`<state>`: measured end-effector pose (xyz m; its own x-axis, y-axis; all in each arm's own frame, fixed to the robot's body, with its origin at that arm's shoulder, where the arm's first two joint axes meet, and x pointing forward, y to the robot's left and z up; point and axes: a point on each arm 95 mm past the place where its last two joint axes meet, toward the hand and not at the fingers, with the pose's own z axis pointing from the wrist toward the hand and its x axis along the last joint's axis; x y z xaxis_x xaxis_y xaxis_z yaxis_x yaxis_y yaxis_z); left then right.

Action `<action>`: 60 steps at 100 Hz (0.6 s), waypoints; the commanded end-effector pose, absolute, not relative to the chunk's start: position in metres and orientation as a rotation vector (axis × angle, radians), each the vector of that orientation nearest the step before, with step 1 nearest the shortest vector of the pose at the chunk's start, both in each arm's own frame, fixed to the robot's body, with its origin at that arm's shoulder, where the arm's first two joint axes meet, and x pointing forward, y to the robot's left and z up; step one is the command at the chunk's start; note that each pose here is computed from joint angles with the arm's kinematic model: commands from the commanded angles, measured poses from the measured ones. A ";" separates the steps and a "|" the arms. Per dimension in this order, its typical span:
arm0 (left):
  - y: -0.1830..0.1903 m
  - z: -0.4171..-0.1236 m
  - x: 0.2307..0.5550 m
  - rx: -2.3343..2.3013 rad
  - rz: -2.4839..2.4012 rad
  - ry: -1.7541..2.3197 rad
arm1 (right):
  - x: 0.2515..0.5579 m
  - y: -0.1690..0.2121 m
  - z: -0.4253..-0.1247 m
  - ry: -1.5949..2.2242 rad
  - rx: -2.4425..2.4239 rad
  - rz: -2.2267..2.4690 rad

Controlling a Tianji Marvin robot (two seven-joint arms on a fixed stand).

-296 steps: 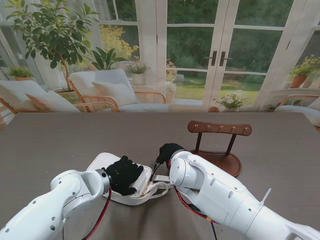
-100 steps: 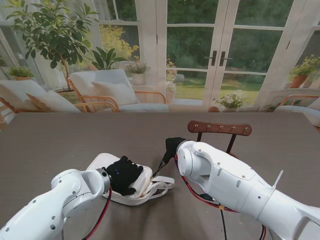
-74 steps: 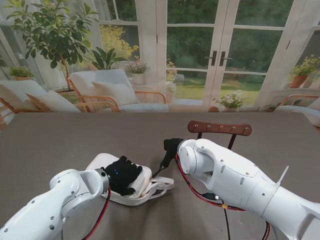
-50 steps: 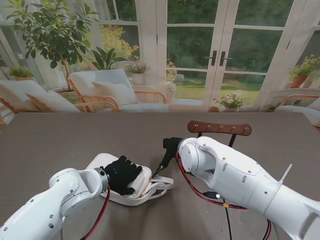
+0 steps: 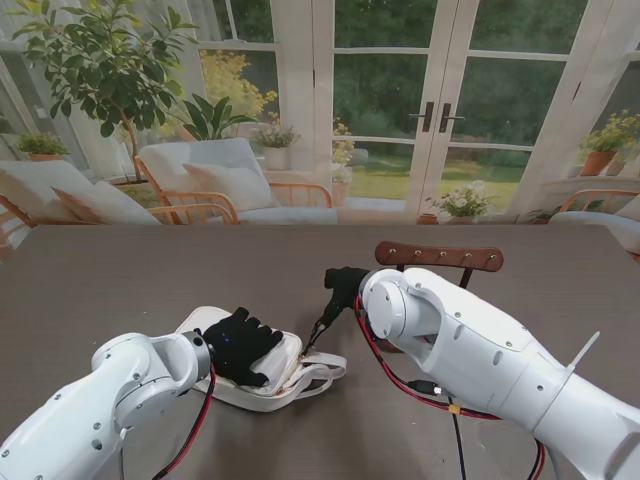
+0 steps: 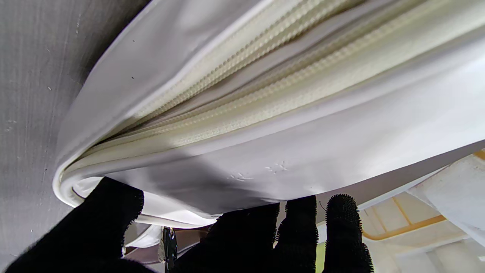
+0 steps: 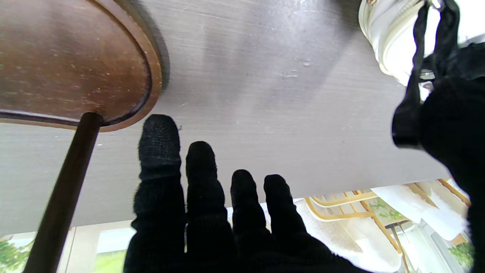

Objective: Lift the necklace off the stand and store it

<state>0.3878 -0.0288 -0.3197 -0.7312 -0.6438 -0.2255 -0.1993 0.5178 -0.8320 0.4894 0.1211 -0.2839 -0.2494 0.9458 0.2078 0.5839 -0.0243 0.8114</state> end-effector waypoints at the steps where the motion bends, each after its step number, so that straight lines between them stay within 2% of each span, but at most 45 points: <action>1: -0.012 -0.340 0.383 -0.748 -1.059 2.288 | 0.486 0.121 -0.284 1.870 1.594 1.186; 60: -0.001 -0.307 0.392 -0.864 -1.393 2.020 | 0.473 0.115 -0.279 1.743 1.605 1.329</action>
